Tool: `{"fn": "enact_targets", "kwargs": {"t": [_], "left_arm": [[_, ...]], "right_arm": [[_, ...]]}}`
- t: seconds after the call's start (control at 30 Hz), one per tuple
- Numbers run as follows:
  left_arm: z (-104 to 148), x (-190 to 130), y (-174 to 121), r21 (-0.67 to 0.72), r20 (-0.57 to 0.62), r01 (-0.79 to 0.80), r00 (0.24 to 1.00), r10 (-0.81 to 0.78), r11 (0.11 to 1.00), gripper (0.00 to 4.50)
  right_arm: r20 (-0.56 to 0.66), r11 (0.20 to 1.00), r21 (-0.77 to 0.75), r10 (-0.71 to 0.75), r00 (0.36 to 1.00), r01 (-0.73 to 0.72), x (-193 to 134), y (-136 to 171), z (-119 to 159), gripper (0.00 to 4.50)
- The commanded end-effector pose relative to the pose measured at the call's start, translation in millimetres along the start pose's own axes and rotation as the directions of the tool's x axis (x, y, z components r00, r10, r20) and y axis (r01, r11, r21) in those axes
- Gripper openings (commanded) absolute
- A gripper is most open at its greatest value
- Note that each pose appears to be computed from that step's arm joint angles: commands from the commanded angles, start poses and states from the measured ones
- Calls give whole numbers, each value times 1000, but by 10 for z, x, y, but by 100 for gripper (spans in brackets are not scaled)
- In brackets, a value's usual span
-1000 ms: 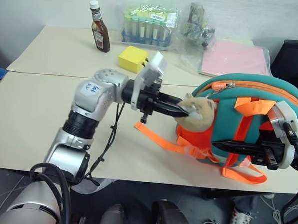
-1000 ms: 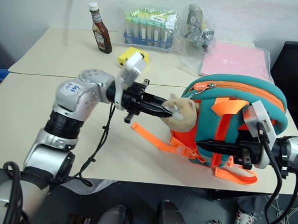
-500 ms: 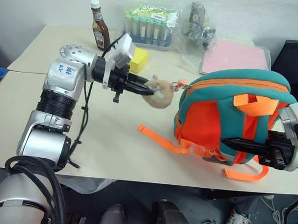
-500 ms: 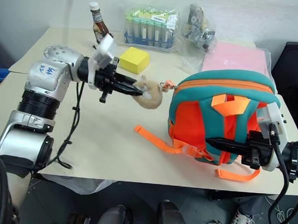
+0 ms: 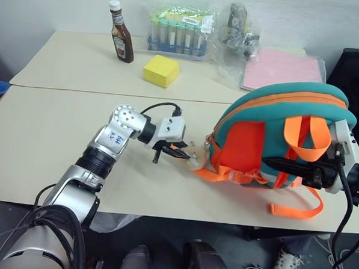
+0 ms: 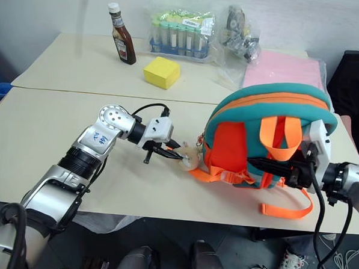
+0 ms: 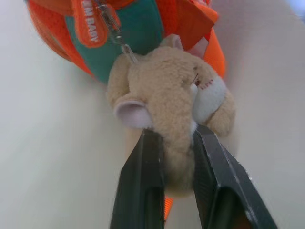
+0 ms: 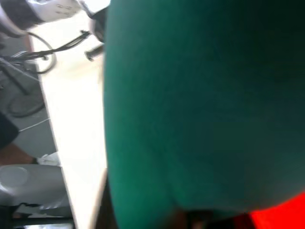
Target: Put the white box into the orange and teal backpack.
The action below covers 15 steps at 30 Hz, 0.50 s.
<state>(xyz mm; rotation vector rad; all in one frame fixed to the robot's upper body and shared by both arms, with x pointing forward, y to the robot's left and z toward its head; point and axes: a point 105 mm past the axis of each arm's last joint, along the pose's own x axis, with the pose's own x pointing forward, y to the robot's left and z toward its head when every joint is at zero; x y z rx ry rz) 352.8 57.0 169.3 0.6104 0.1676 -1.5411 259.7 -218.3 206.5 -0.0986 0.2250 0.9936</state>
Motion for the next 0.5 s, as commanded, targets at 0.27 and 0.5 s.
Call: {"fn": "enact_targets", "kwargs": {"t": [0.27,0.5], "left_arm": [[242,-1503,-85,-365,272,-199,911,309,909,420],[86,-1729,-252,-402,210,-399,835,508,824,449]], "right_arm": [[-64,974,72,-209,976,213,-1263,-328,145,436],[39,924,124,-370,928,362,-1397,-440,-11,450]]}}
